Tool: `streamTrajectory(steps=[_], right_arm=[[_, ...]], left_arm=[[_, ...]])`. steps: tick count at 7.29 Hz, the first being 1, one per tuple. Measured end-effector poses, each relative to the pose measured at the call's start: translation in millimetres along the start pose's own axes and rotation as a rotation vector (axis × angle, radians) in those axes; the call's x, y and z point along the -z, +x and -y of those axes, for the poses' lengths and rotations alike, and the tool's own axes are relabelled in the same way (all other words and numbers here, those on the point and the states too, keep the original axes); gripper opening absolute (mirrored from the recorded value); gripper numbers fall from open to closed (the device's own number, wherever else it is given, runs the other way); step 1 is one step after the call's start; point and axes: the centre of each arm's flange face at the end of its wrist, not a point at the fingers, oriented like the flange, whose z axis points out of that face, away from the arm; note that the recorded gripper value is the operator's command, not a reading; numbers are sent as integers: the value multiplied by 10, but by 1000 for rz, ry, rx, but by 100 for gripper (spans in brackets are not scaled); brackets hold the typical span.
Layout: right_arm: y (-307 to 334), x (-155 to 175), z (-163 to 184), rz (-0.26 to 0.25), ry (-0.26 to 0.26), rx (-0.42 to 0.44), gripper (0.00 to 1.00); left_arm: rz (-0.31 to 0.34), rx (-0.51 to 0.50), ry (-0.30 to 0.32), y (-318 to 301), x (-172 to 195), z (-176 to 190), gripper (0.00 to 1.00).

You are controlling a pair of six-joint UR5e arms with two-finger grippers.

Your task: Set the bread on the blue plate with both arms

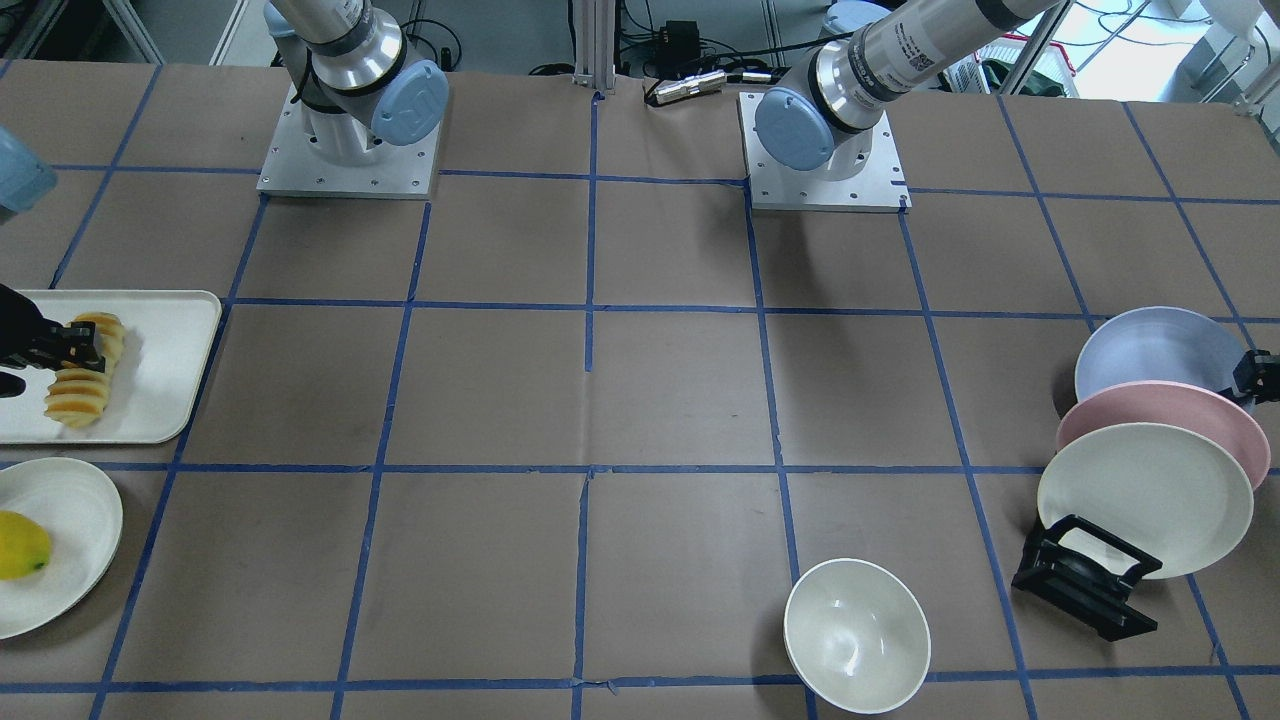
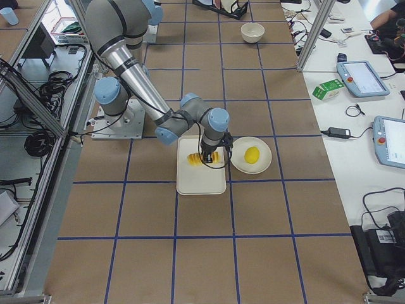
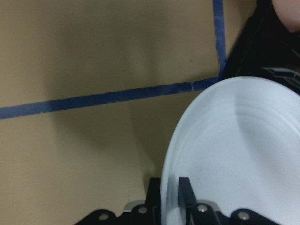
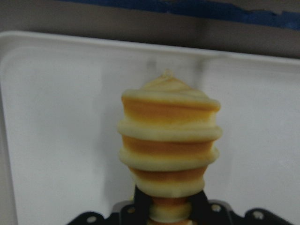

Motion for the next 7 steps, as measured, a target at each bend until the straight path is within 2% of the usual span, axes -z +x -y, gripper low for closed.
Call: streamTrajectory(steps=[3, 5, 7], right_arm=[[-238, 506, 133, -57, 49, 46, 0], [-539, 1104, 331, -45, 37, 44, 0], [-1094, 1631, 625, -1, 24, -9, 0]], left_arm=[[-5, -2, -6, 38, 99, 5, 0], [4, -4, -13, 61, 154, -3, 0], [6, -6, -18, 101, 233, -13, 0]])
